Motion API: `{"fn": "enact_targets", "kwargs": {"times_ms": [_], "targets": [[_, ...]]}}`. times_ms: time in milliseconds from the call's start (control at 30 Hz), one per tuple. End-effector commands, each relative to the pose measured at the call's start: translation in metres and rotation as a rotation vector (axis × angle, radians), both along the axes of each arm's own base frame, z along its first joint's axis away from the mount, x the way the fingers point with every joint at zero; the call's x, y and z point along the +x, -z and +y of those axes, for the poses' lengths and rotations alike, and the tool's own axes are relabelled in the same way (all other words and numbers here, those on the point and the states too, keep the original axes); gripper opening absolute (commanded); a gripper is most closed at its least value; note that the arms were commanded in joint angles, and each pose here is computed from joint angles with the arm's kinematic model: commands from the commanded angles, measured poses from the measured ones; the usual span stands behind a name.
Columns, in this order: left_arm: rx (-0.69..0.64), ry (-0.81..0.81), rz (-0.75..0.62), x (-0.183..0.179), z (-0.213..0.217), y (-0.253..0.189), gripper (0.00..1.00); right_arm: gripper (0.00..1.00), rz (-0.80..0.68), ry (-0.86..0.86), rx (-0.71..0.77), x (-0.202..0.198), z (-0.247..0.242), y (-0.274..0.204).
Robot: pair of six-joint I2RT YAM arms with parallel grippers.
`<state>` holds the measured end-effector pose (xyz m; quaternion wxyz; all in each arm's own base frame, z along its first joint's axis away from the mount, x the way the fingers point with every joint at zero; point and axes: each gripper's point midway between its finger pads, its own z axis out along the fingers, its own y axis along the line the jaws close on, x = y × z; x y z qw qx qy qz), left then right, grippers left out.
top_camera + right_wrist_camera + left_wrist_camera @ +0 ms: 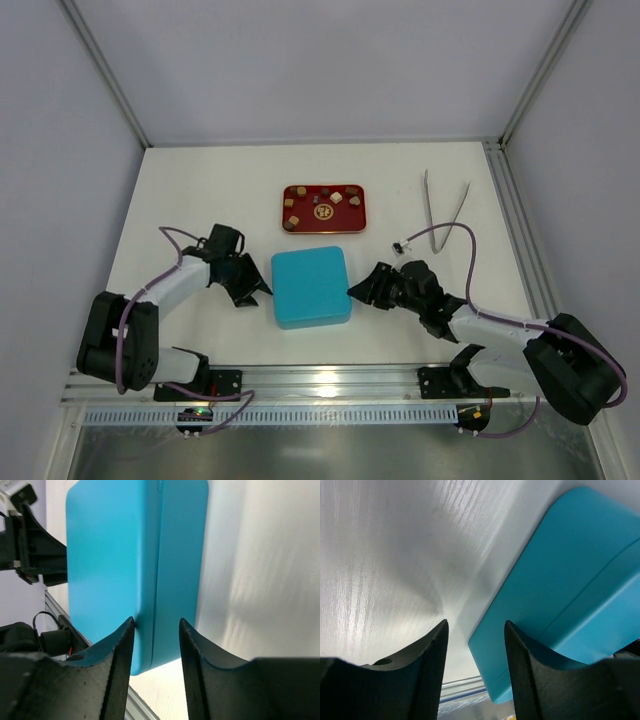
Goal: Pack the chocolate
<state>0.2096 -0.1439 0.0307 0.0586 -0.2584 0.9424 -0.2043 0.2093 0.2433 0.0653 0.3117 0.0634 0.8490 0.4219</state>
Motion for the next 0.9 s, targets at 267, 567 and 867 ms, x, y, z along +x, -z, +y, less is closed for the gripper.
{"fn": "enact_targets", "kwargs": {"times_ms": [267, 567, 867], "targets": [[0.096, -0.011, -0.149, 0.041, 0.022, -0.048, 0.54, 0.51, -0.006, 0.025, -0.183, 0.016, -0.03, -0.006], [0.04, 0.016, -0.199, 0.068, 0.01, -0.065, 0.58, 0.61, -0.118, -0.031, -0.146, 0.057, -0.009, -0.047], [-0.03, 0.055, -0.188, 0.077, -0.006, -0.052, 0.6, 0.65, -0.119, -0.061, -0.182, 0.09, 0.008, -0.042]]}}
